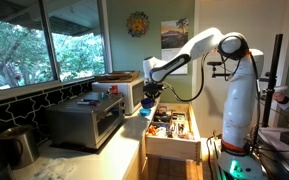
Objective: Pour the water out of the blue cup and into the blue bowl
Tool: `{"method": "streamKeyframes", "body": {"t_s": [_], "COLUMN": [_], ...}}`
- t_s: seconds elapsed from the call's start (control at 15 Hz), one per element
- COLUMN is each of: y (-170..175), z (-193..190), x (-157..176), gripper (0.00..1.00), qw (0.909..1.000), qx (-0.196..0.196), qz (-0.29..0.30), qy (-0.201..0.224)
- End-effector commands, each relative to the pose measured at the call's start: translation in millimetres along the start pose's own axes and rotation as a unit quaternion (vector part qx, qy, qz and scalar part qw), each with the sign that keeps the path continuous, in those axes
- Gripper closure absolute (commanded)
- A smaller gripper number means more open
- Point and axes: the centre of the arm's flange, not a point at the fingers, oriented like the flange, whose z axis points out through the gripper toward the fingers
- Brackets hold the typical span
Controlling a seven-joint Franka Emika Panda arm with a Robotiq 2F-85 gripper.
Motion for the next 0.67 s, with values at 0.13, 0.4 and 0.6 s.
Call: {"method": "streamKeyframes", "body": {"t_s": [0.13,0.4,0.6], "y": [29.3,47.0,56.0], "z": [18.8,42.9,44.1], "x": [54.0,96.6,95.8], "gripper": [0.99,0.99,0.96], "qw": [0.9956,0.9909,0.9919], "qx": [0.034,0.013,0.005], "qz": [0.087,0.134,0.127], "qy": [-0.013,0.005,0.000]}}
